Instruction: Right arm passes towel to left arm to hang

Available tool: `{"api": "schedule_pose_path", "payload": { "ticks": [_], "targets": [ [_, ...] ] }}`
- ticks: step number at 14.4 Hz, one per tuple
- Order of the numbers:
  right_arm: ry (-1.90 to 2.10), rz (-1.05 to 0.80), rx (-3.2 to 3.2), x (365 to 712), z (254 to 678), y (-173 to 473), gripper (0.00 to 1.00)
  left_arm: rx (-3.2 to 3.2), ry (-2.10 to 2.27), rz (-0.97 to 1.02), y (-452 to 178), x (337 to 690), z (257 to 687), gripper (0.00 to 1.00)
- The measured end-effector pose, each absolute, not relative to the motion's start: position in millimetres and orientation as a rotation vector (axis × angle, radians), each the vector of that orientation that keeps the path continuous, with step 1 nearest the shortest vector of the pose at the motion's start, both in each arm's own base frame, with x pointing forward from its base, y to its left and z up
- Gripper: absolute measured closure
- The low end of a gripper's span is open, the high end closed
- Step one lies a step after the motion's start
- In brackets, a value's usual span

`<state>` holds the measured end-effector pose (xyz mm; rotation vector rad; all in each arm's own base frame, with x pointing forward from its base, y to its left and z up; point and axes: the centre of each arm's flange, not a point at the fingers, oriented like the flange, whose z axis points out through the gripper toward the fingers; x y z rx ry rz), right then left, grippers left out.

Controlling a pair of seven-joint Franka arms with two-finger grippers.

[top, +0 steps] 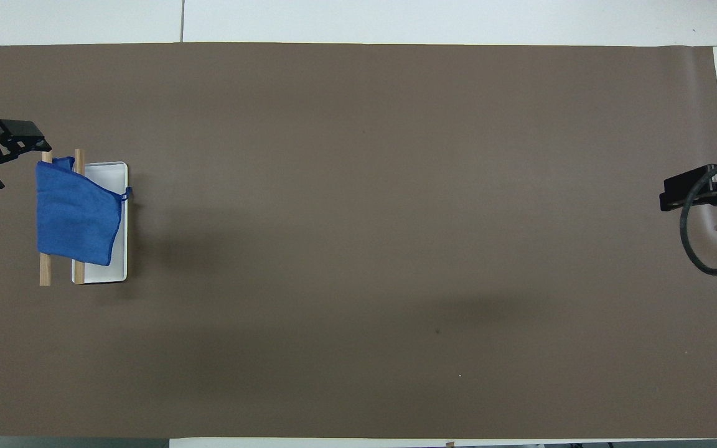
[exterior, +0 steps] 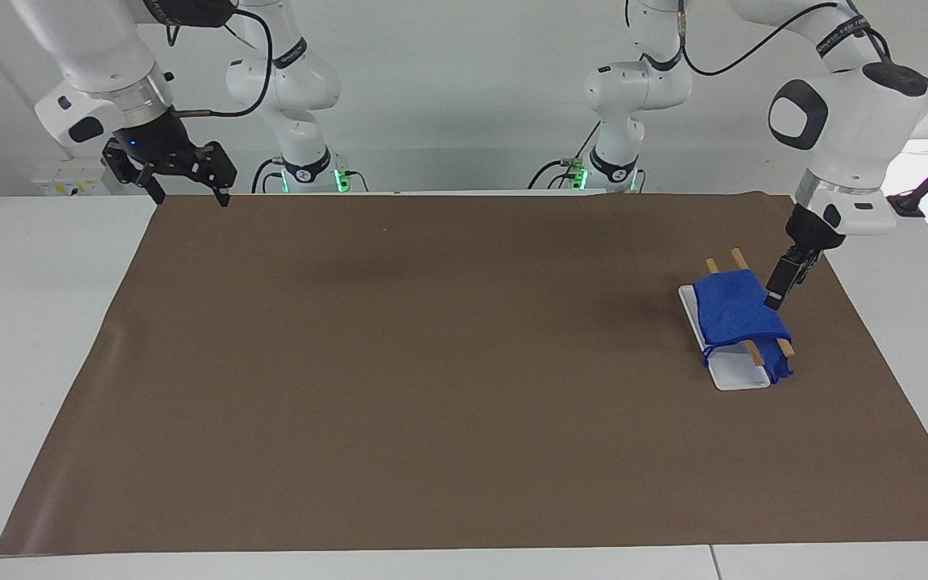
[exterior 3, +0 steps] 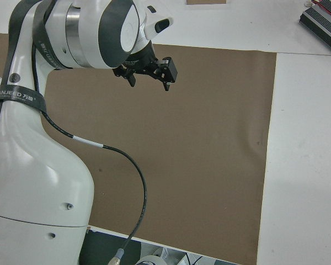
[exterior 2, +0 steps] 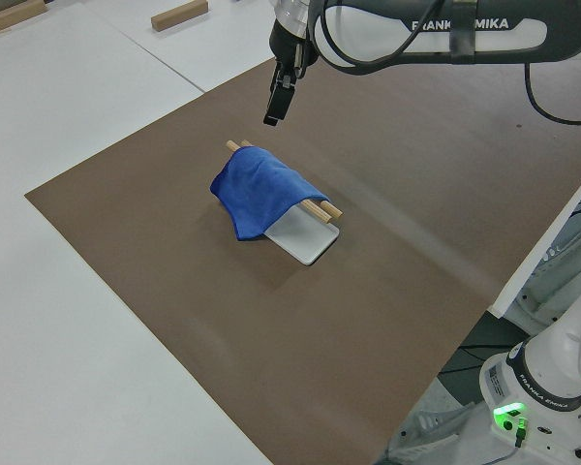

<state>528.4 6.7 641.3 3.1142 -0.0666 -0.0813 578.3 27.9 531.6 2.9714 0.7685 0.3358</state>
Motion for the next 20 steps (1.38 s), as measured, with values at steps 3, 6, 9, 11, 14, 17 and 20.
{"api": "schedule_pose_path", "payload": {
  "ticks": [3,6,9,11,14,17,20],
  "targets": [
    [-0.039,-0.041,3.113,532.3,638.5,15.4,0.0,3.072,0.467,0.236,16.8,591.2,560.8,0.0],
    [-0.039,-0.062,3.106,530.8,637.0,14.0,0.0,3.117,0.242,0.141,11.5,590.1,568.0,0.0],
    [-0.039,-0.061,3.105,530.4,637.1,14.0,0.0,3.132,0.072,0.01,1.7,581.3,568.1,0.0],
    [-0.036,-0.063,3.105,530.3,636.7,14.0,0.0,3.132,-0.016,-0.052,-6.3,576.4,567.1,0.0],
    [-0.032,-0.064,3.105,530.2,636.5,13.9,0.0,3.129,-0.067,-0.089,-13.6,571.1,567.0,0.0],
    [-0.031,-0.067,3.1,529.8,636.6,13.2,0.0,3.129,-0.062,-0.089,-19.1,559.9,570.9,0.0],
    [-0.031,-0.072,3.096,529.1,636.7,12.6,0.0,3.13,-0.058,-0.077,-20.0,556.6,575.6,0.0]
  ]
}}
